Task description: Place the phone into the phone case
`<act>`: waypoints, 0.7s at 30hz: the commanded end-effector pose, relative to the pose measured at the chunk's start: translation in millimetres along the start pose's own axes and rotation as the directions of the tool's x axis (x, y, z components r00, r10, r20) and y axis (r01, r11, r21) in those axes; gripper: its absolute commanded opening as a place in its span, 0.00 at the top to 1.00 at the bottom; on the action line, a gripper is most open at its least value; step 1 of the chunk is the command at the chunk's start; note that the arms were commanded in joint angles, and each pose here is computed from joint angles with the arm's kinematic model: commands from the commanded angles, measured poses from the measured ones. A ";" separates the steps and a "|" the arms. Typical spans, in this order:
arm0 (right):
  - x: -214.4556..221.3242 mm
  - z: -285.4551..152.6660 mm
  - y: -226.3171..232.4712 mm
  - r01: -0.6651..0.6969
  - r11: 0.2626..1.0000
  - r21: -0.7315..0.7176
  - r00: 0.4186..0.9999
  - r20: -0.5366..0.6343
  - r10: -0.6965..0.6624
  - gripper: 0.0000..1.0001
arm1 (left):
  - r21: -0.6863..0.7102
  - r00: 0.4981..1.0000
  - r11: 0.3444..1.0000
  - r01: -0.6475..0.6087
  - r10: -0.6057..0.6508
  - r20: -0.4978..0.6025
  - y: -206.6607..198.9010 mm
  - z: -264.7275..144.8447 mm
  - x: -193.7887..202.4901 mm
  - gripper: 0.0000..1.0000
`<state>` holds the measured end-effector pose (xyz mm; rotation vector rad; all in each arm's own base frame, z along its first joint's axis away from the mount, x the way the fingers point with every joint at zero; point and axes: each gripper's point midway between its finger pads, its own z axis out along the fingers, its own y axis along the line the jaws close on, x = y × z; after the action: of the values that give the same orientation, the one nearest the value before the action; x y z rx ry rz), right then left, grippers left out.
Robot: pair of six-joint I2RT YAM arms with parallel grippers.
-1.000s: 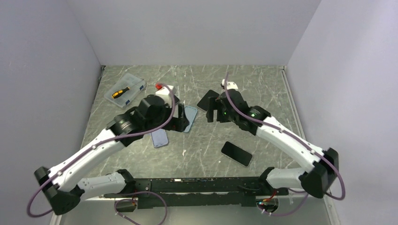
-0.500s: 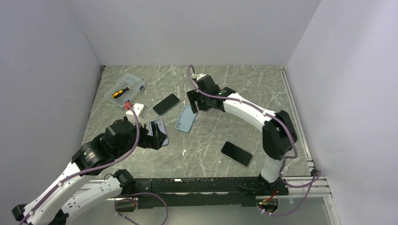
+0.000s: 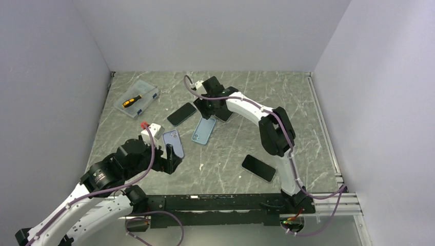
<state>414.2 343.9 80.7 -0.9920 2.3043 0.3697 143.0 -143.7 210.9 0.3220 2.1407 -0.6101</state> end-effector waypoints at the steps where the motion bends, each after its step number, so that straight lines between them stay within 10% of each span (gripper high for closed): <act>1: -6.1 5.4 -8.6 0.069 0.997 -0.022 0.998 -0.001 -0.069 0.44 | 0.059 0.999 0.998 -0.020 0.018 0.046 -9.6 -1.8 -9.2 0.01; 21: 19.5 42.4 -6.0 0.037 0.994 -0.105 0.998 -0.053 -0.043 0.67 | 0.060 0.997 0.998 -0.013 0.009 0.070 -7.4 -2.2 -8.0 0.01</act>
<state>422.8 342.4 23.9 -1.1039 2.3708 0.4157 139.5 -146.6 211.5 0.3405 2.1008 -0.6554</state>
